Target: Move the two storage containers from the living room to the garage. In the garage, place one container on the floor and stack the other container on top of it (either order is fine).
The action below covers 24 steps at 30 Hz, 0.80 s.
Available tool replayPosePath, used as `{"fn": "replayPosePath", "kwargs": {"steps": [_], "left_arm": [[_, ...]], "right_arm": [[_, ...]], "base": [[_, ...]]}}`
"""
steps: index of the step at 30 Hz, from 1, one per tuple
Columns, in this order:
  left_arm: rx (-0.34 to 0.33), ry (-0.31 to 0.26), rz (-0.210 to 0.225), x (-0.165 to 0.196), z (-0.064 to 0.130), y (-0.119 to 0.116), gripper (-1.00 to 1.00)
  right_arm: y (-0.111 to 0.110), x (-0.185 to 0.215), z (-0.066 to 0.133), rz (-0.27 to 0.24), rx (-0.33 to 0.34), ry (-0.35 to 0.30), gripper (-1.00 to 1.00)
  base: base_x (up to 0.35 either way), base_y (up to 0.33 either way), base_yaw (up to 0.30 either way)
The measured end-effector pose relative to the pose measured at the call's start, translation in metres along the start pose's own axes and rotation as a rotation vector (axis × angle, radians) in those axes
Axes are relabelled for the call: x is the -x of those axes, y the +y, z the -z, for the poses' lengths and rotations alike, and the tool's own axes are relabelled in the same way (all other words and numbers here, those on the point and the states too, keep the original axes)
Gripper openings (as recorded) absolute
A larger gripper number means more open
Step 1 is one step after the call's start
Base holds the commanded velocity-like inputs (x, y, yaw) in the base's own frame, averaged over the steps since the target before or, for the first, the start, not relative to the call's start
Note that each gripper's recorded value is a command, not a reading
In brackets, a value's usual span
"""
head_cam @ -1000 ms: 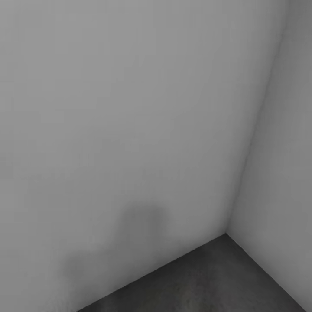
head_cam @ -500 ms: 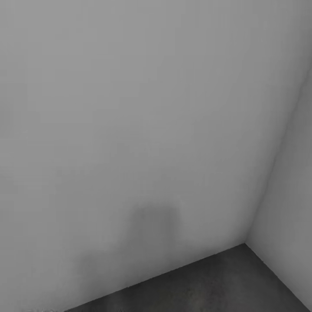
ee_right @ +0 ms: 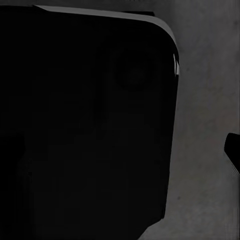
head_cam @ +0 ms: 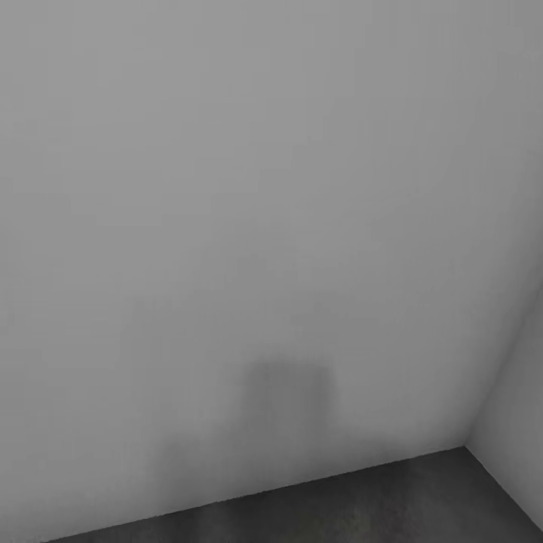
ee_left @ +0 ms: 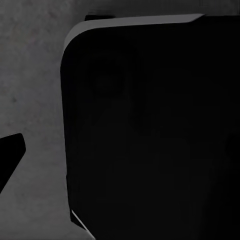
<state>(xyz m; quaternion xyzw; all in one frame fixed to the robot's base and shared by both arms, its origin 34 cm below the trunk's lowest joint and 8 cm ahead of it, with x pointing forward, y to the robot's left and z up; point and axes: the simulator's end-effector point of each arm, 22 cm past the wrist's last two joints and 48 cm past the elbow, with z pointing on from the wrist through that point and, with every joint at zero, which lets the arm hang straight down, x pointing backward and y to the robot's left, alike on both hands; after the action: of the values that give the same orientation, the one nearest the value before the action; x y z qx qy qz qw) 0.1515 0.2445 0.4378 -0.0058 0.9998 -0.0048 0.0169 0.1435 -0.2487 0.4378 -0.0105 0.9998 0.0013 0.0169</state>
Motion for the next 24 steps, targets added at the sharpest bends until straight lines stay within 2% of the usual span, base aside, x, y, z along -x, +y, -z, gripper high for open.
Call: {"fn": "replayPosePath", "kwargs": {"steps": [7,24], "left_arm": [[-0.002,-0.030,0.001,0.0072,0.0001,-0.0017,1.00],[-0.009,-0.040,0.001,0.0102,0.0002,-0.0069,1.00]], "right_arm": [[0.0000,0.0011,0.0000,0.000,0.000,-0.003,1.00],[-0.0001,0.0039,-0.0001,-0.002,0.000,-0.010,1.00]], "base": [[0.000,0.000,0.269],[0.000,0.000,0.269]]}}
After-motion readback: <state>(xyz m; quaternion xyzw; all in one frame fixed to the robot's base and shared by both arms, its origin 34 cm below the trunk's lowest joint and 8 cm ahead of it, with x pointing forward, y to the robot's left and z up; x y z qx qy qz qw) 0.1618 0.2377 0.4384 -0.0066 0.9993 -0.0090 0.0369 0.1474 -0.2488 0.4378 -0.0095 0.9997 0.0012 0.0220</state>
